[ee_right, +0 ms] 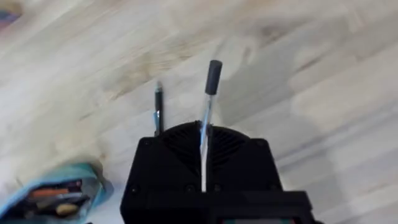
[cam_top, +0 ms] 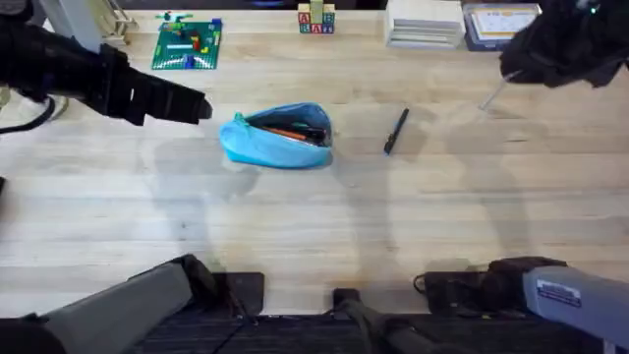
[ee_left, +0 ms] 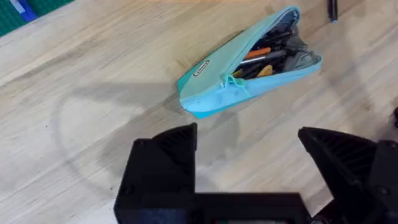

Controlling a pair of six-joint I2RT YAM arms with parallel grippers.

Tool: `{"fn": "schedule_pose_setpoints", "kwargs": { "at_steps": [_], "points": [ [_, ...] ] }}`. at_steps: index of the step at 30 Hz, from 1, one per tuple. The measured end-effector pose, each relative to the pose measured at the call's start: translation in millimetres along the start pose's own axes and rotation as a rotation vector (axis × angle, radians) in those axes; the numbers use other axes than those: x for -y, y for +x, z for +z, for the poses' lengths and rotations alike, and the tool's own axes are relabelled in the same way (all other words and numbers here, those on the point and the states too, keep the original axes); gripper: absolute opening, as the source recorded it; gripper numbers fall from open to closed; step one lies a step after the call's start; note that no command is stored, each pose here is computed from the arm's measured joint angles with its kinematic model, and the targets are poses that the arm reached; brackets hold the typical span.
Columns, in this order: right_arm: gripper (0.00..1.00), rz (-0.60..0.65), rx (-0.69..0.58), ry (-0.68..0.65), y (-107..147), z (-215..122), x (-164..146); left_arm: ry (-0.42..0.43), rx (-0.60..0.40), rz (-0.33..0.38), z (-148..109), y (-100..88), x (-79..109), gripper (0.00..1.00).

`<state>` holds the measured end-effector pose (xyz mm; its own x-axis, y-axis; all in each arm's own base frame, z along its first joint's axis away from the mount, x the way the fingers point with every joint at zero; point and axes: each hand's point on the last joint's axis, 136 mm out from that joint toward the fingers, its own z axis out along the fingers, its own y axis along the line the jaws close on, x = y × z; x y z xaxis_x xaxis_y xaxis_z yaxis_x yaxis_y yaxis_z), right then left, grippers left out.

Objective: Unzip the bag, pick up the pens from the table one at a time and place them inside, then zip the bag closed.

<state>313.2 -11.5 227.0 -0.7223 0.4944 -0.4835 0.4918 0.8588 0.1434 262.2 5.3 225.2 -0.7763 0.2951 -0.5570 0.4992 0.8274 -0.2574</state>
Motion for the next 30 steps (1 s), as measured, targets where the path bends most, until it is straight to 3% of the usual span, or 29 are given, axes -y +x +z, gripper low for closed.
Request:
{"fn": "schedule_pose_setpoints", "kwargs": {
  "at_steps": [10,11,13,23,30],
  "points": [
    [0.032,-0.554,0.098,-0.199,27,-29,-85,0.0,0.0,0.0,0,0.1,0.1,0.996],
    [0.032,-0.718,0.134,-0.252,38,-37,-107,0.0,0.0,0.0,0,0.1,0.1,0.996],
    [0.031,-0.824,0.157,-0.281,46,-42,-120,0.0,0.0,0.0,0,0.1,0.1,0.996],
    [0.032,-1.299,0.251,-0.366,83,-60,-158,0.0,0.0,0.0,0,0.1,0.1,0.995],
    [0.032,-1.571,0.221,-0.403,109,-46,-174,0.0,0.0,0.0,0,0.1,0.1,0.995]
  ]
}}
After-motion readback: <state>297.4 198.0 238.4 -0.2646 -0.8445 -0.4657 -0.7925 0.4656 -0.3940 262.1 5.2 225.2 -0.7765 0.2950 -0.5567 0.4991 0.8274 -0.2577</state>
